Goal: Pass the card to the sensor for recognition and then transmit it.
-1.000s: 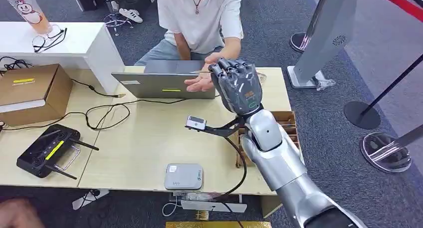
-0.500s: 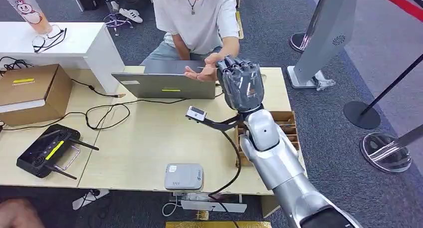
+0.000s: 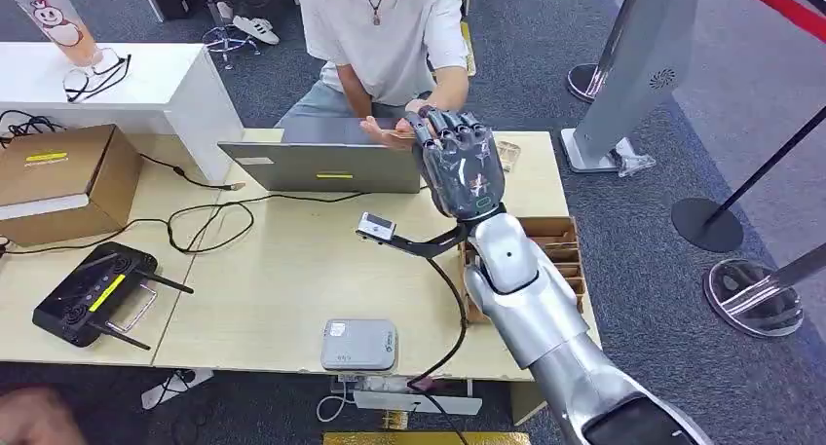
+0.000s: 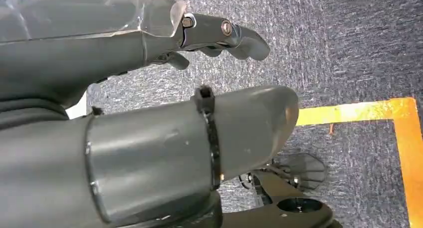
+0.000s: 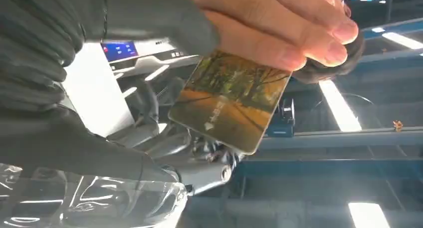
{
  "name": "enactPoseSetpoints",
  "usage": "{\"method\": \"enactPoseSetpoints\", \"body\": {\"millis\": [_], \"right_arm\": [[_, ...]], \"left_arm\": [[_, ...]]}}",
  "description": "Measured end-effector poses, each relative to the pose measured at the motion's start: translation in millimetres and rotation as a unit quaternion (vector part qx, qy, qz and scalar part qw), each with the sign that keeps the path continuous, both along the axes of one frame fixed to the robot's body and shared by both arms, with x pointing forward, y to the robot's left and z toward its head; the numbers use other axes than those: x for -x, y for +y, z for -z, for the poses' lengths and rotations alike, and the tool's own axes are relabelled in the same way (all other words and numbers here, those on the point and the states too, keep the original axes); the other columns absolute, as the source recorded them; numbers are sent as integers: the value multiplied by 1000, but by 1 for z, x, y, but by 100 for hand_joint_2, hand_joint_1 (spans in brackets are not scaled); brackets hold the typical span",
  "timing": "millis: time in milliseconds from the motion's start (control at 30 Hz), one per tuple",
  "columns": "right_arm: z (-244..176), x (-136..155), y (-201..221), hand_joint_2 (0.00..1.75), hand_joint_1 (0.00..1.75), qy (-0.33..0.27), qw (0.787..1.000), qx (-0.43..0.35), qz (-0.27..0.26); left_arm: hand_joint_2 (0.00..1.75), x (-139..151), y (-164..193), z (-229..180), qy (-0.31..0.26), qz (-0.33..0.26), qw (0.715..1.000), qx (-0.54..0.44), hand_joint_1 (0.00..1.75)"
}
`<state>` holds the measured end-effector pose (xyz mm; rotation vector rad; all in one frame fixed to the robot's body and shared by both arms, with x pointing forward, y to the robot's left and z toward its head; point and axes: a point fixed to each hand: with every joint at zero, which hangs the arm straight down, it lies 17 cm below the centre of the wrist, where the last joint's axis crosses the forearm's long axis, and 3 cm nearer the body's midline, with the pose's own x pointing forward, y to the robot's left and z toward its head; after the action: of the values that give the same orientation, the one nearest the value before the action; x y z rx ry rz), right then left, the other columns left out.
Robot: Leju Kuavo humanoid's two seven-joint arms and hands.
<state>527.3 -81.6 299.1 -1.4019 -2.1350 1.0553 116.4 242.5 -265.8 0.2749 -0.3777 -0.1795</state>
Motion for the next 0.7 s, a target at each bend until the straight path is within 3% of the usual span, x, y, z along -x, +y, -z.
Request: {"method": "enactPoseSetpoints", "body": {"millis": [200, 233, 700], "right_arm": [[2, -1, 1, 175, 0, 3, 1000, 1, 1], [3, -1, 1, 0, 0, 4, 1000, 2, 1], [18, -13, 0, 0, 0, 54, 998, -41, -20]], "left_arm": [[0, 1, 0, 0, 0, 0, 1000, 0, 0], [0, 1, 0, 0, 0, 0, 1000, 0, 0], [0, -1, -1, 0, -2, 1, 1000, 2, 0]]}}
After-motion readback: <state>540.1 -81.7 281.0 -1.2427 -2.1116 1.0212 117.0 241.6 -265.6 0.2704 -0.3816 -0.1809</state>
